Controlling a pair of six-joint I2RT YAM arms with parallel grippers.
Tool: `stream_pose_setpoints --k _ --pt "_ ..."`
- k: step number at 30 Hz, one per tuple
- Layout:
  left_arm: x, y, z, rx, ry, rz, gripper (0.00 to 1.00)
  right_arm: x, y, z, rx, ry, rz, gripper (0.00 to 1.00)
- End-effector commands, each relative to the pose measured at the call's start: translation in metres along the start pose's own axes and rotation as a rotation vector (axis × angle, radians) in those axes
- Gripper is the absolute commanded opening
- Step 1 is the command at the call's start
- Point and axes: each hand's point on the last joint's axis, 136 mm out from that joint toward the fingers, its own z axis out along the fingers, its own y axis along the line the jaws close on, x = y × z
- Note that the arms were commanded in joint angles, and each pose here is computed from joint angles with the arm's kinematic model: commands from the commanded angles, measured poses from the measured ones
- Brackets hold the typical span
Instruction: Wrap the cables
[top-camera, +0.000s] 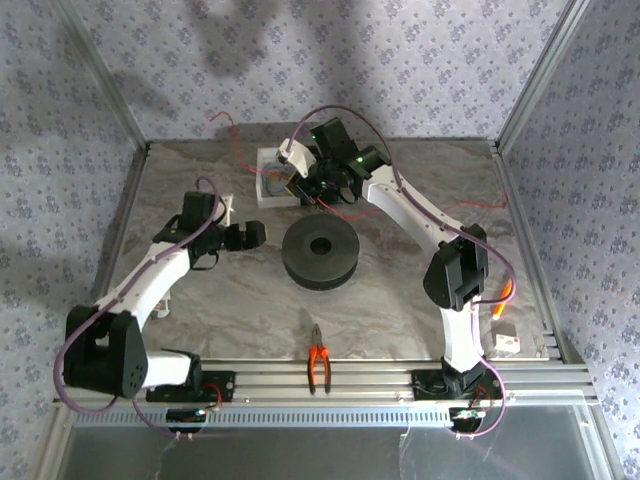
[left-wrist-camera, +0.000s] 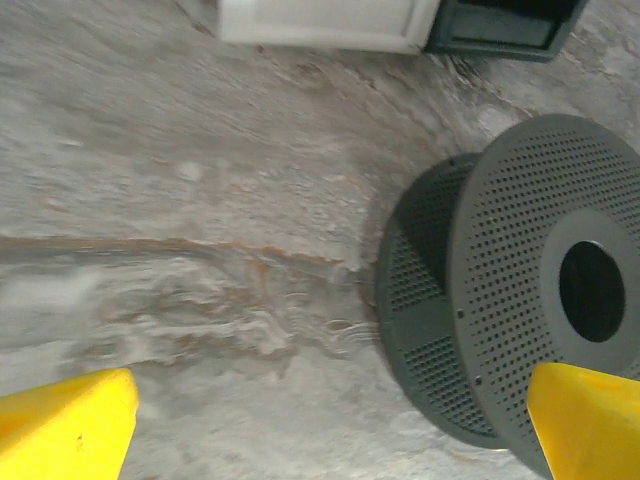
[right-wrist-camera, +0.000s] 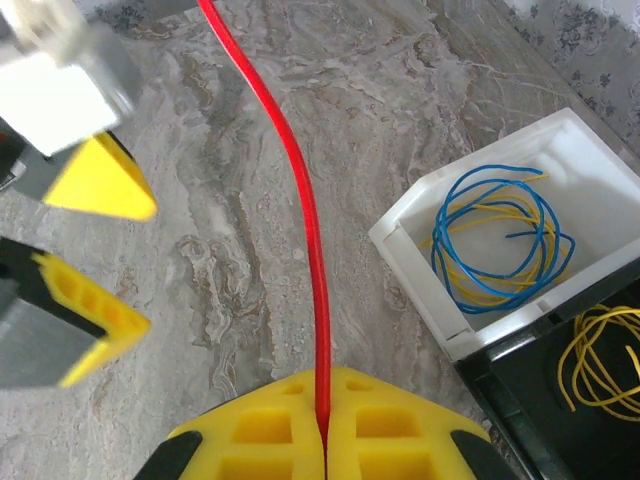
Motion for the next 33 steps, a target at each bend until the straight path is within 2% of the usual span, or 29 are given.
stream_pose_setpoints --k 1,9,13,21,23,30,33 --pt "-0.017 -0.040 0.014 0.211 -0.066 -0.021 1.00 -0.023 0.002 -0.018 -0.002 -0.061 -0.003 0.00" --pt "0.002 -0.075 0.063 0.380 0.016 -0.040 0.99 -0.021 0.002 -0.011 -0.005 -0.047 0.007 0.00" --pt "0.006 -0.084 0.078 0.477 0.025 -0.087 0.92 -0.020 0.002 -0.009 -0.005 -0.040 0.009 0.00" --pt "0.016 -0.092 0.092 0.535 0.070 -0.112 0.81 -0.016 0.000 -0.003 -0.005 -0.026 0.017 0.00" --pt "0.016 -0.092 0.094 0.547 0.070 -0.119 0.75 -0.015 0.000 -0.002 -0.005 -0.023 0.020 0.00" --pt "0.019 -0.091 0.101 0.561 0.086 -0.151 0.46 -0.013 0.000 -0.001 -0.004 -0.013 0.023 0.00" --pt "0.019 -0.090 0.100 0.556 0.086 -0.153 0.30 -0.013 0.000 -0.002 -0.003 -0.015 0.023 0.00"
